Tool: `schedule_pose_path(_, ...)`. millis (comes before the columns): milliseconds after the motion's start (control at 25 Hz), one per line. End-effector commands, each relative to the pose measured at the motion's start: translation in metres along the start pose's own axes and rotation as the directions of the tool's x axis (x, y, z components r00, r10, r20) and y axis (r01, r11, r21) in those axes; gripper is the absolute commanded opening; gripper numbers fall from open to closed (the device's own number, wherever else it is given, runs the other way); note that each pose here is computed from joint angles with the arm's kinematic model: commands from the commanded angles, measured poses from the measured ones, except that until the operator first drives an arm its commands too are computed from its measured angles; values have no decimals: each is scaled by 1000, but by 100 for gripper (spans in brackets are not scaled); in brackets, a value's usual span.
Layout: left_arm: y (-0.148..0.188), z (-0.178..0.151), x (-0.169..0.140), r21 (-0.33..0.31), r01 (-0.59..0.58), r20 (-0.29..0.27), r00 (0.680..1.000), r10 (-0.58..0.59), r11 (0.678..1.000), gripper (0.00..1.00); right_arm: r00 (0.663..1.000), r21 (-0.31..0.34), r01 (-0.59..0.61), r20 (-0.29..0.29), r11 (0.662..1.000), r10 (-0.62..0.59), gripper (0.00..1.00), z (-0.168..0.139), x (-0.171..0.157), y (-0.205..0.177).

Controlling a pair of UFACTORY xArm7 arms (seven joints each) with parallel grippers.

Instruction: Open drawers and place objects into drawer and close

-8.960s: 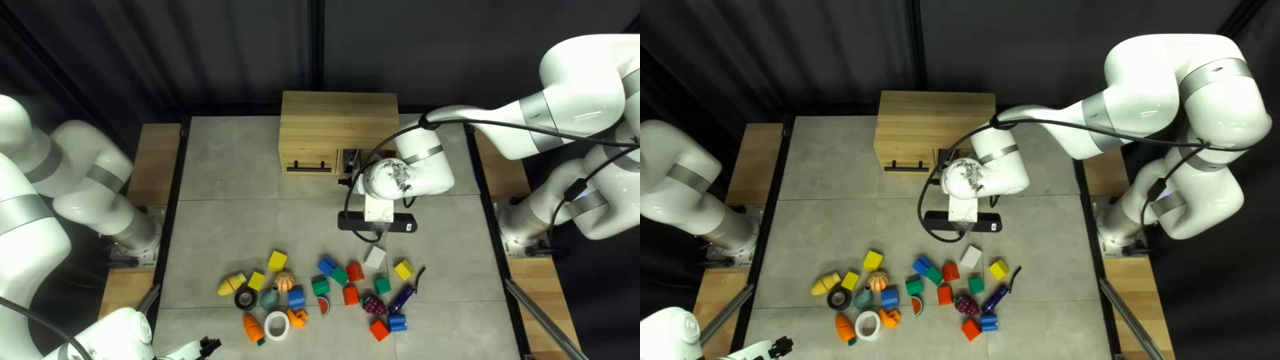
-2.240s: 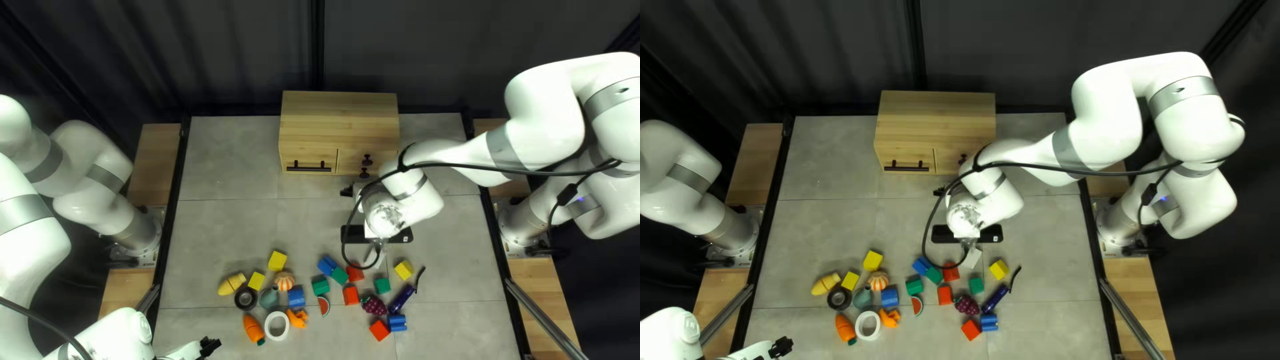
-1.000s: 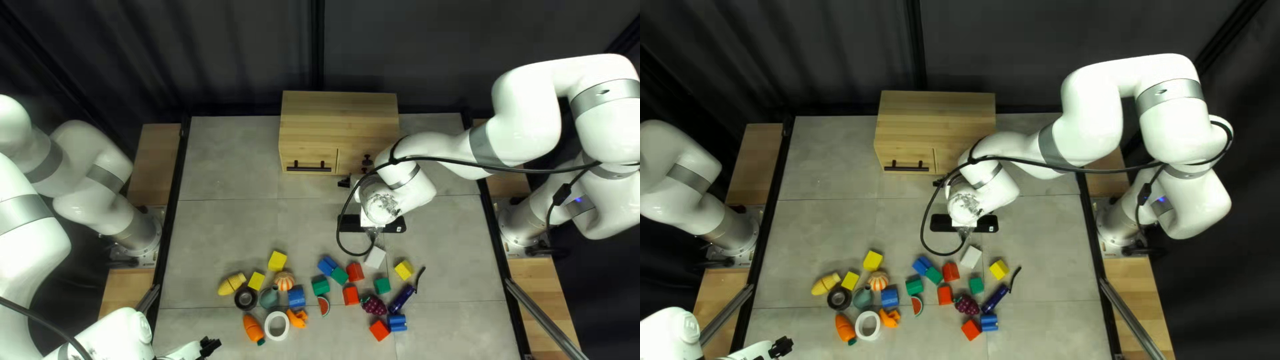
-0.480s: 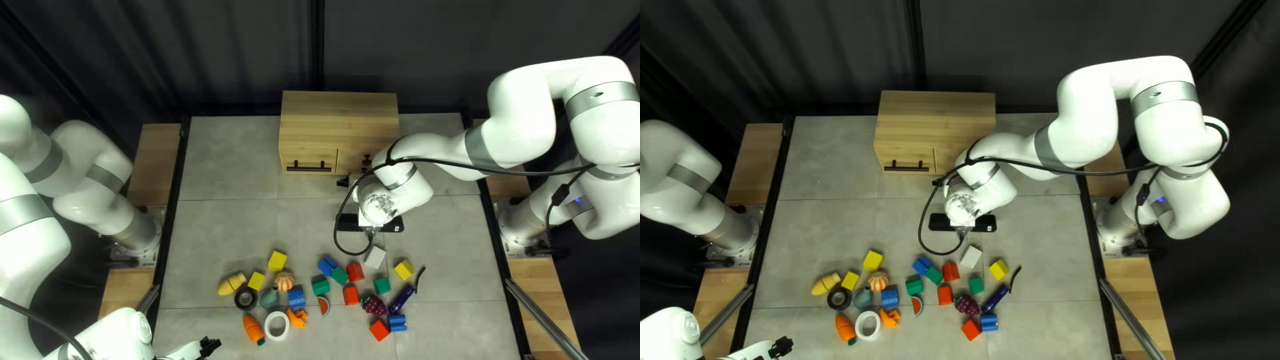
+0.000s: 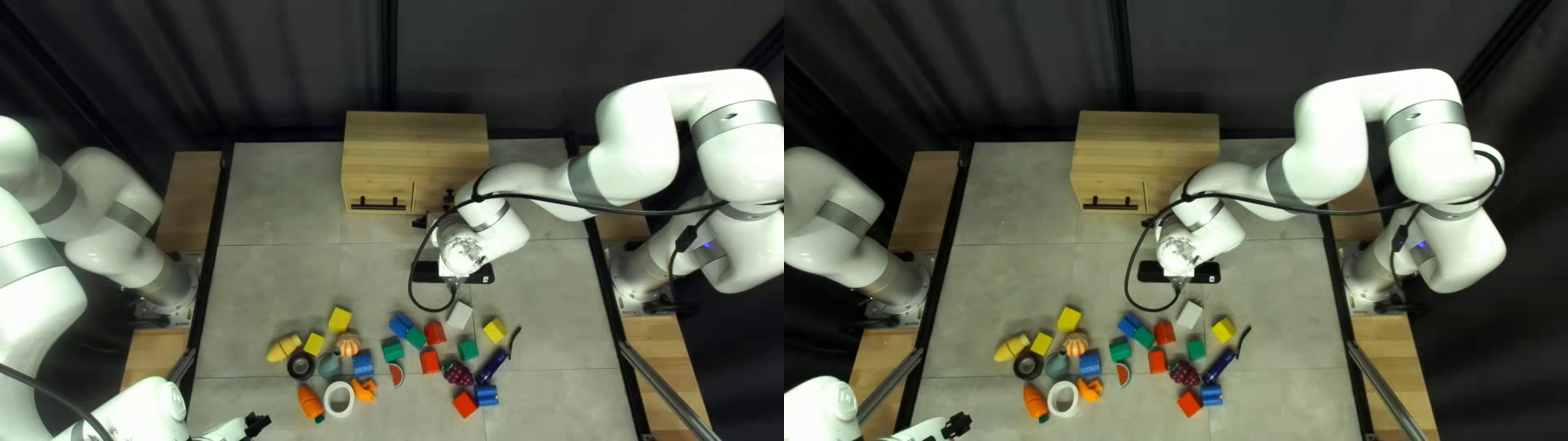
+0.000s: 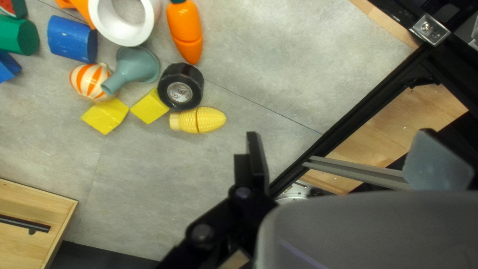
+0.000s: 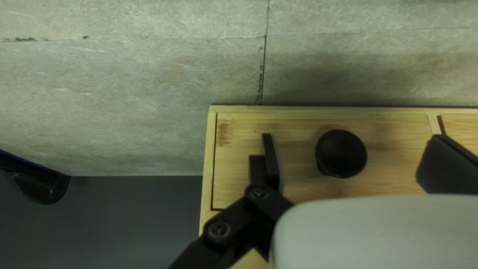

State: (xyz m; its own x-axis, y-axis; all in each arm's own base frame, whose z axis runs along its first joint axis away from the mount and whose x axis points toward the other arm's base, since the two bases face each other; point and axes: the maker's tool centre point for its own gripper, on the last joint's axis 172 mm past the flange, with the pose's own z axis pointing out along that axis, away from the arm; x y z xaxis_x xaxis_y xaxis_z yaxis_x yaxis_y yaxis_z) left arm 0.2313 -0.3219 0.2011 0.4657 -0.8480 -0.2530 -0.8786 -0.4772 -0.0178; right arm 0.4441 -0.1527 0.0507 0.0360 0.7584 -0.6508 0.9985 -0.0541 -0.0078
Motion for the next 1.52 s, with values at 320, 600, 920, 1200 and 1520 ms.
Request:
schedule_pose_path(320,0,0,0,0,0,0,1000,0,1000,100,1000,-5,5,2,1000,-5,12,-4,-1,4)
schedule_pose_path(600,0,0,0,0,0,0,1000,0,1000,100,1000,-9,7,5,1000,-7,12,-7,2,3)
schedule_pose_path(920,0,0,0,0,0,0,1000,0,1000,100,1000,-10,10,4,1000,-10,11,-7,6,4)
schedule_pose_path(1200,0,0,0,0,0,0,1000,0,1000,100,1000,-10,15,7,1000,-14,11,-9,6,3)
schedule_pose_path(1520,0,0,0,0,0,0,1000,0,1000,100,1000,-10,18,9,1000,-18,10,-13,6,4)
